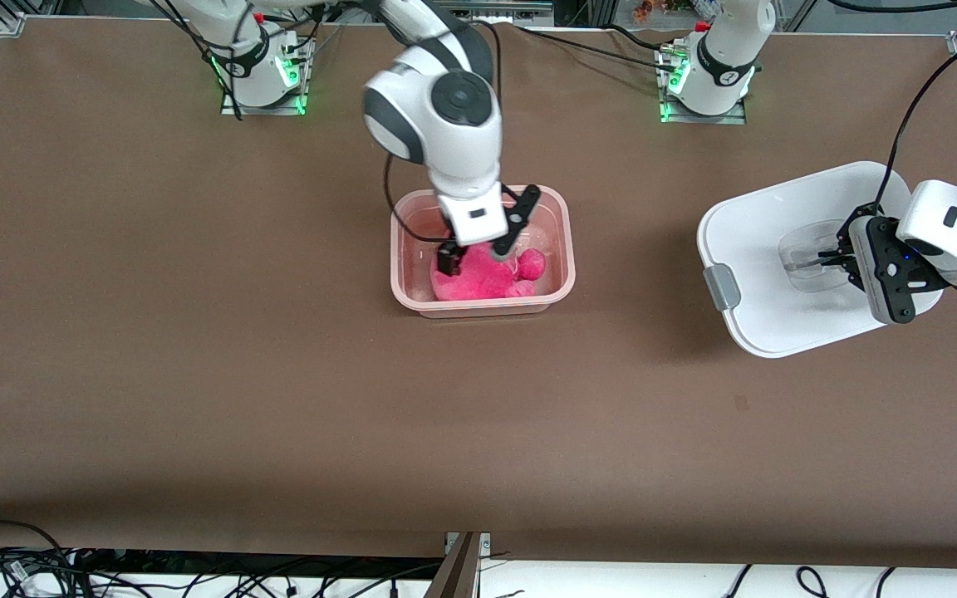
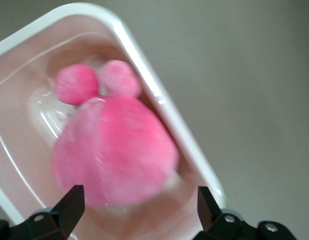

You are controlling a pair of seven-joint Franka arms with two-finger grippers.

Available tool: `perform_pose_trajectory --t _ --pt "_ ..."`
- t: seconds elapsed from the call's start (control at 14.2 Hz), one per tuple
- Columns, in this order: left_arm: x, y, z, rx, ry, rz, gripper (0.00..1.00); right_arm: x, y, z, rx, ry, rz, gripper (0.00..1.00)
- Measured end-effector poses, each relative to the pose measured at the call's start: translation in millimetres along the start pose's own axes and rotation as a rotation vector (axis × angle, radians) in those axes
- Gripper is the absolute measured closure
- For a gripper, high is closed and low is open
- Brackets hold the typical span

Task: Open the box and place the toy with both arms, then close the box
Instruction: 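Lower the toy into the box and open the right gripper, then carry the lid over the box with the left gripper while the right gripper withdraws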

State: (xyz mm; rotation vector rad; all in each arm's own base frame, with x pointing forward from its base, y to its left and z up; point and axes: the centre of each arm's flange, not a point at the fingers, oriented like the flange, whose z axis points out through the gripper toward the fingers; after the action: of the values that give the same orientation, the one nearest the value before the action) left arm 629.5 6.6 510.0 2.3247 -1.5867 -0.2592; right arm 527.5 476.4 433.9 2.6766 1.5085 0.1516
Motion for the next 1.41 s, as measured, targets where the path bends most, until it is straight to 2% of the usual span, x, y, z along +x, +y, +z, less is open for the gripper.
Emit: perform_pose_trajectory --t 0.14,0.35,0.49,0.7,0.84,0.99,1.2,1.41 --pt "0 0 0 0.000 0.000 0.000 0.93 -34 65 -52 -0.028 0.032 0.107 0.00" --pt "3 1 0 -0.001 0.000 0.005 0.93 -100 141 -114 -0.042 0.019 0.259 0.00" --pt "13 6 1 -0.002 -0.002 0.026 0.93 -152 171 -155 -0.018 -0.002 0.385 0.00" --pt "47 21 5 -0.005 -0.013 0.088 0.93 -235 202 -192 0.056 -0.020 0.638 0.00" --pt "91 42 14 -0.012 -0.021 0.142 0.93 -277 216 -200 0.082 -0.041 0.744 0.00" --pt "150 67 28 -0.002 0.005 0.162 0.93 -307 229 -198 0.108 -0.064 0.813 0.00" --pt "238 105 67 0.025 0.021 0.205 0.93 -328 240 -189 0.134 -0.081 0.883 0.00" --pt "319 142 124 0.043 0.049 0.186 0.93 -336 245 -186 0.143 -0.089 0.934 0.00"
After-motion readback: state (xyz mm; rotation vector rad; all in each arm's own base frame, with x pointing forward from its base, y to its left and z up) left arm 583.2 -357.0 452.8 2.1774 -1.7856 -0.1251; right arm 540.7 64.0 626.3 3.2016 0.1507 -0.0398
